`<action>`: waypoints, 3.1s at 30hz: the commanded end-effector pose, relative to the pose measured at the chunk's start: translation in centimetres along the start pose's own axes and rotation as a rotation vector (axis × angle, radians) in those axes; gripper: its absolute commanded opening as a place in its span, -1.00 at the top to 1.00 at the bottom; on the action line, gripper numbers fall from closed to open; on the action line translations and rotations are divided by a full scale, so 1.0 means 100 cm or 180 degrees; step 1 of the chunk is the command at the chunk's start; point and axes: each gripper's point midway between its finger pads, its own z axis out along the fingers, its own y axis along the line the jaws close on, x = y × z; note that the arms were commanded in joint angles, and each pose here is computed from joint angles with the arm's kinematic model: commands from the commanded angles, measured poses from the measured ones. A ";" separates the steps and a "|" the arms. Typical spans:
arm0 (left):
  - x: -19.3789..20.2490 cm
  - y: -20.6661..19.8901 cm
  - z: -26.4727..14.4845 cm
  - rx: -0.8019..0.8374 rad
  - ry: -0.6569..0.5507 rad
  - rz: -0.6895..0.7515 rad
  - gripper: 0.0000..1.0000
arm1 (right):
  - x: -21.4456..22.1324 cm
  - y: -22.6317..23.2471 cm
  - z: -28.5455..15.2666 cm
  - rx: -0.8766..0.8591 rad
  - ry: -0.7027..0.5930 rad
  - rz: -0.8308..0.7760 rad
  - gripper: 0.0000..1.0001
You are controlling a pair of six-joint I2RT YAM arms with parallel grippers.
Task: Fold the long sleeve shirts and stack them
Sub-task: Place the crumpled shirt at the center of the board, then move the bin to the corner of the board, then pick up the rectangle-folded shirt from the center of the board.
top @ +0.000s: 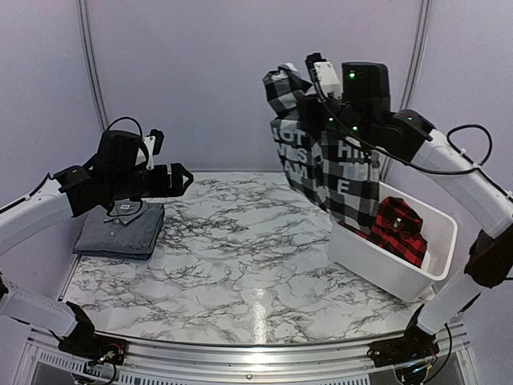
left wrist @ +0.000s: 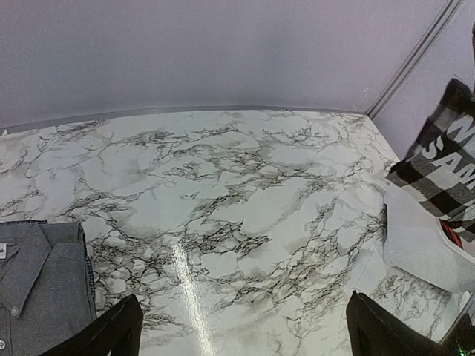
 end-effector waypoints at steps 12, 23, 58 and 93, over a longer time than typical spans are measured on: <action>0.014 0.058 -0.032 -0.0488 0.0078 -0.0530 -0.98 | 0.163 0.189 0.030 -0.0993 0.0557 -0.0504 0.18; 0.067 0.037 0.021 0.0053 0.0798 -0.0530 -0.98 | 0.232 0.107 0.026 -0.0463 0.1260 0.0265 -0.40; 0.133 0.014 0.098 0.0120 0.1520 -0.0684 -0.98 | 0.353 -0.120 0.061 0.0836 0.1982 0.0959 0.04; 0.105 -0.003 0.109 0.0325 0.1398 -0.0559 0.03 | 0.318 -0.198 0.129 0.1108 0.1778 0.0974 -0.30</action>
